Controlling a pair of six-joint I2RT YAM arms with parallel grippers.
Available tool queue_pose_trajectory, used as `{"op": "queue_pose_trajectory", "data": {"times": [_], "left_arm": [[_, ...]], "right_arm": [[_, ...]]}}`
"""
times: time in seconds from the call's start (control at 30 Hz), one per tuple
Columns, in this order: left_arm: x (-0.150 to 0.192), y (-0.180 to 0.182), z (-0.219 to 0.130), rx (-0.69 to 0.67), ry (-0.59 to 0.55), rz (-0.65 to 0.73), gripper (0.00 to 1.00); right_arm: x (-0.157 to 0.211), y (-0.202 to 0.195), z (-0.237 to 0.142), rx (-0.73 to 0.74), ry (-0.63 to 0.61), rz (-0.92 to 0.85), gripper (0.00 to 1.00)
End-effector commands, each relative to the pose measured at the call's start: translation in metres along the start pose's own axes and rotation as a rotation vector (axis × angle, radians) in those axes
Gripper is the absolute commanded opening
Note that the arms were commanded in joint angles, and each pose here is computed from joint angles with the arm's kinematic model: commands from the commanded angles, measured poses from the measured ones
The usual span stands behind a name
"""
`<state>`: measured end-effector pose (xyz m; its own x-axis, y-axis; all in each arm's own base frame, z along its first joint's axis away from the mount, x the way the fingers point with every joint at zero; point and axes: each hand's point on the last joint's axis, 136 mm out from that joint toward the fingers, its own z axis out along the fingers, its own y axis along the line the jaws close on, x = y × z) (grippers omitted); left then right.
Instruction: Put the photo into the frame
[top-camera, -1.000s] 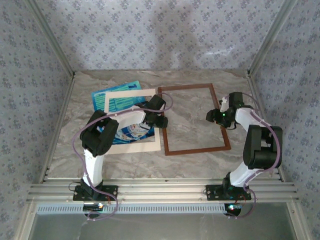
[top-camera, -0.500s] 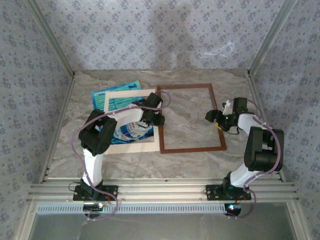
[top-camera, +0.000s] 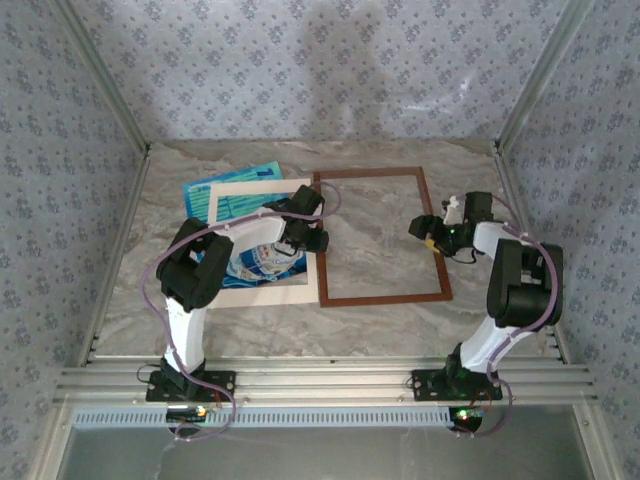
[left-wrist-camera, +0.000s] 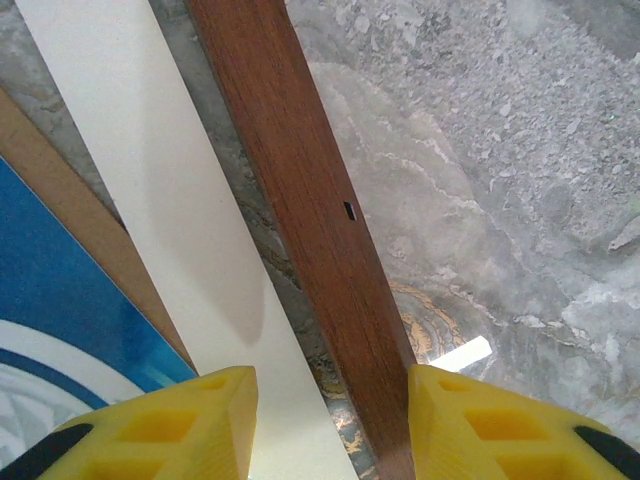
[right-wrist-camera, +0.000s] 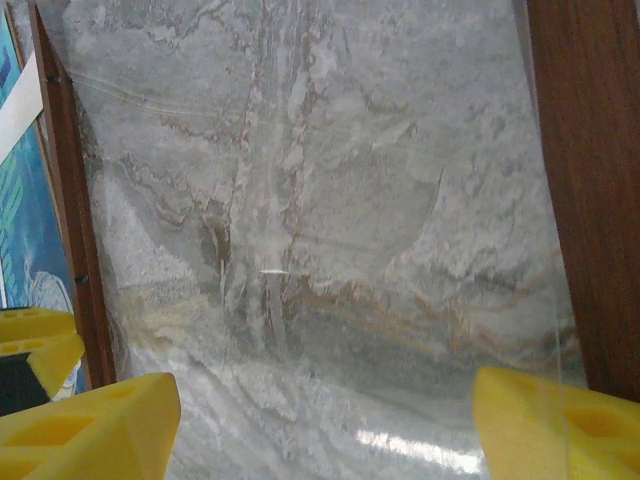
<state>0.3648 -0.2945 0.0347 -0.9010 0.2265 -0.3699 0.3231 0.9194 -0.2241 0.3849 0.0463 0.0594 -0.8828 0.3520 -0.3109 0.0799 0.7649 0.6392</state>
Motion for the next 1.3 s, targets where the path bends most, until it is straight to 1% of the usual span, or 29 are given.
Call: {"op": "queue_pose_trajectory", "data": {"times": [0.0, 0.1, 0.2, 0.33, 0.47, 0.5, 0.53, 0.63, 0.67, 0.7, 0.77, 0.83, 0.87, 0.9, 1.03, 1.1, 1.23, 1.27], "left_arm": [[0.029, 0.032, 0.003, -0.114, 0.109, 0.001, 0.43], [0.030, 0.033, 0.002, -0.116, 0.111, 0.000, 0.43], [0.030, 0.034, 0.002, -0.117, 0.113, -0.002, 0.43], [0.028, 0.035, 0.002, -0.119, 0.113, -0.005, 0.43], [0.026, 0.037, 0.000, -0.119, 0.106, -0.014, 0.44], [0.026, 0.038, -0.001, -0.120, 0.105, -0.016, 0.44], [0.025, 0.037, -0.002, -0.118, 0.102, -0.018, 0.45], [0.020, 0.035, -0.008, -0.100, 0.084, -0.032, 0.48], [0.016, 0.033, -0.013, -0.086, 0.070, -0.041, 0.50], [0.013, 0.032, -0.017, -0.075, 0.059, -0.050, 0.54], [0.003, 0.028, -0.031, -0.043, 0.022, -0.070, 0.66], [-0.008, 0.026, -0.048, -0.015, -0.023, -0.090, 0.76], [-0.015, 0.027, -0.059, -0.004, -0.053, -0.104, 0.89], [-0.020, 0.029, -0.069, 0.003, -0.083, -0.120, 0.98], [-0.036, 0.049, -0.105, 0.020, -0.191, -0.205, 0.99], [-0.040, 0.065, -0.120, 0.030, -0.251, -0.272, 0.99], [-0.035, 0.100, -0.136, 0.038, -0.332, -0.405, 0.98], [-0.032, 0.109, -0.138, 0.040, -0.348, -0.441, 0.99]], "right_arm": [[-0.022, 0.008, 0.001, -0.035, -0.029, -0.047, 0.79], [-0.029, 0.010, 0.004, -0.053, -0.042, -0.056, 0.79], [-0.034, 0.011, 0.007, -0.060, -0.043, -0.059, 0.74], [-0.038, 0.011, 0.010, -0.069, -0.043, -0.056, 0.50], [-0.036, 0.012, 0.010, -0.065, -0.046, -0.058, 0.30], [-0.035, 0.012, 0.009, -0.064, -0.043, -0.059, 0.27], [-0.034, 0.012, 0.009, -0.060, -0.042, -0.060, 0.23], [-0.030, 0.014, 0.003, -0.056, -0.039, -0.064, 0.04], [-0.029, 0.016, 0.000, -0.057, -0.042, -0.068, 0.00], [-0.028, 0.019, -0.002, -0.058, -0.044, -0.072, 0.00], [-0.026, 0.027, -0.012, -0.058, -0.051, -0.086, 0.00], [-0.024, 0.037, -0.022, -0.060, -0.057, -0.104, 0.00], [-0.023, 0.045, -0.029, -0.063, -0.062, -0.110, 0.00], [-0.023, 0.052, -0.035, -0.071, -0.067, -0.116, 0.00], [-0.028, 0.092, -0.064, -0.100, -0.112, -0.168, 0.00], [-0.032, 0.118, -0.079, -0.117, -0.137, -0.202, 0.00], [-0.041, 0.171, -0.103, -0.181, -0.194, -0.267, 0.00], [-0.046, 0.190, -0.111, -0.207, -0.220, -0.288, 0.00]]}}
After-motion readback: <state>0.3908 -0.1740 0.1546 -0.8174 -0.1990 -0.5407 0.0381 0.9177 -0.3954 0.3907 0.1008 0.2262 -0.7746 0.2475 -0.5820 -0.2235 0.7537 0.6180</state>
